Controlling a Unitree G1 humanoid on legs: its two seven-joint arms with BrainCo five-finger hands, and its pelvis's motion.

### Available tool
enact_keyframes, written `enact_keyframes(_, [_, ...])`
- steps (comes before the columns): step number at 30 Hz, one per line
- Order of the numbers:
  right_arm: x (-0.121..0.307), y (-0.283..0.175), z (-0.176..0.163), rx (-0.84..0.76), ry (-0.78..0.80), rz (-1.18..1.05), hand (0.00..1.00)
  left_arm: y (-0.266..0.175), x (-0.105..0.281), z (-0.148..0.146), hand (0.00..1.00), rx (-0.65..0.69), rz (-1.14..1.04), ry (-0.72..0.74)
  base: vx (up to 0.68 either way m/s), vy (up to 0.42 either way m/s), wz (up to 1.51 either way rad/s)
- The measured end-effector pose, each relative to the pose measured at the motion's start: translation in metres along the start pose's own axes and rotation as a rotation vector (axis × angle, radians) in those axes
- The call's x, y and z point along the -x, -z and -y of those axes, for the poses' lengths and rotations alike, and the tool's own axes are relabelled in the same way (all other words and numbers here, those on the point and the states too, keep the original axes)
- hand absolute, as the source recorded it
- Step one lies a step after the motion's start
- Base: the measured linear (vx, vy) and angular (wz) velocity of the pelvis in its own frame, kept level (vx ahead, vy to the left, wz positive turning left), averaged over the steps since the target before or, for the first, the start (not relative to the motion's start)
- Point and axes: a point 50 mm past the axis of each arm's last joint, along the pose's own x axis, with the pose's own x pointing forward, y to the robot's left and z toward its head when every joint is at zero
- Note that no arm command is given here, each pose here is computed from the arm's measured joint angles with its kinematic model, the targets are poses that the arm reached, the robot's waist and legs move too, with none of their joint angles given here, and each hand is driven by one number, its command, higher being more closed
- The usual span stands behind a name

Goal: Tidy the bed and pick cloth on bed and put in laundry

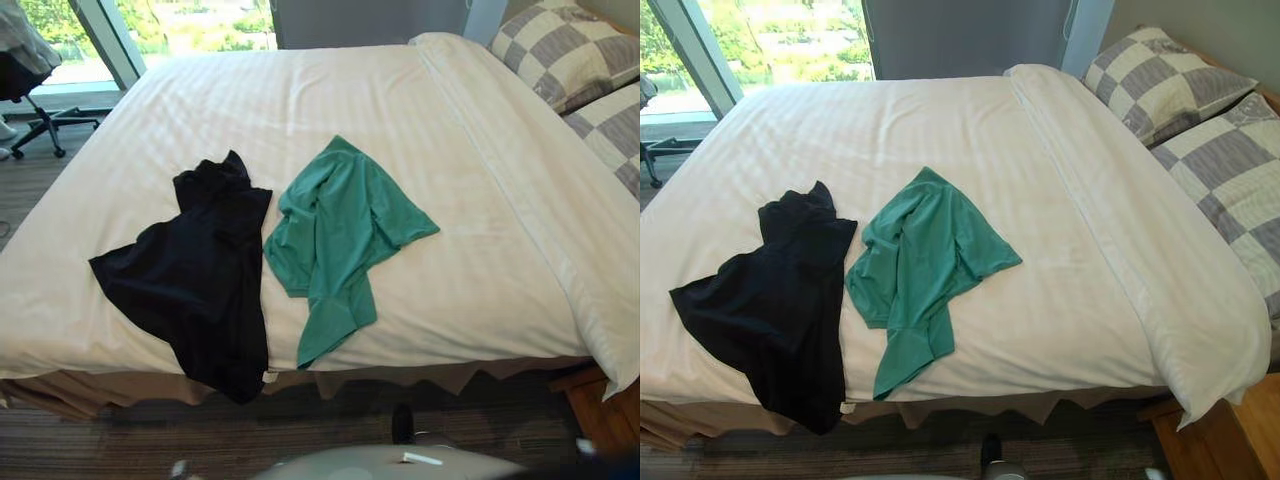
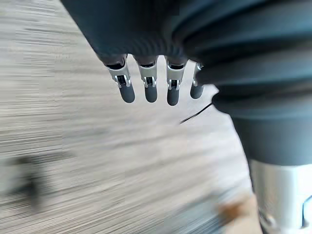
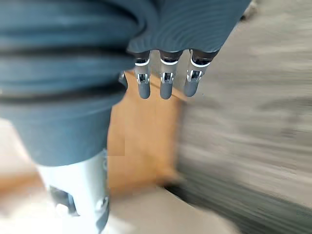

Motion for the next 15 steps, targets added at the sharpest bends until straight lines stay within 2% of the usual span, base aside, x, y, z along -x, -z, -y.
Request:
enact_keyframes(2, [-0.009, -0.048, 0.002, 0.034, 0.017, 0.166, 0.00, -0.047, -0.002, -0.011, 0.00, 0.023, 0.135, -0.035, 0.00, -0.018, 0.28])
enact_keyframes(4, [-0.009, -0.099, -0.018, 0.155, -0.030, 0.371, 0.00, -0.100, 0.004, -0.017, 0.00, -0.008, 0.324, -0.063, -0.02, -0.014, 0.31])
enact_keyframes(6, [0.004, -0.141, -0.057, 0.347, -0.154, 0.586, 0.00, -0.142, 0.018, -0.017, 0.00, -0.045, 0.506, -0.066, -0.03, -0.019, 0.18])
enact_keyframes(8, [0.050, -0.192, -0.116, 0.591, -0.394, 0.938, 0.00, -0.193, 0.052, -0.002, 0.00, -0.066, 0.750, 0.012, -0.02, -0.026, 0.21])
enact_keyframes(9, [0.066, -0.203, -0.130, 0.635, -0.454, 1.017, 0.00, -0.206, 0.065, 0.004, 0.00, -0.088, 0.828, 0.029, 0.00, -0.021, 0.16])
enact_keyframes(11, [0.127, -0.219, -0.179, 0.706, -0.699, 1.226, 0.00, -0.249, 0.137, 0.040, 0.00, -0.285, 1.246, 0.083, 0.00, -0.015, 0.21])
enact_keyframes(12, [0.131, -0.219, -0.182, 0.710, -0.721, 1.234, 0.00, -0.253, 0.146, 0.044, 0.00, -0.293, 1.283, 0.099, -0.02, -0.011, 0.33])
enact_keyframes(13, [0.147, -0.217, -0.193, 0.729, -0.801, 1.268, 0.00, -0.262, 0.176, 0.058, 0.00, -0.313, 1.399, 0.164, -0.02, -0.006, 0.24])
enact_keyframes(15, [0.158, -0.211, -0.200, 0.771, -0.891, 1.288, 0.00, -0.262, 0.211, 0.076, 0.00, -0.350, 1.533, 0.253, -0.01, 0.008, 0.30])
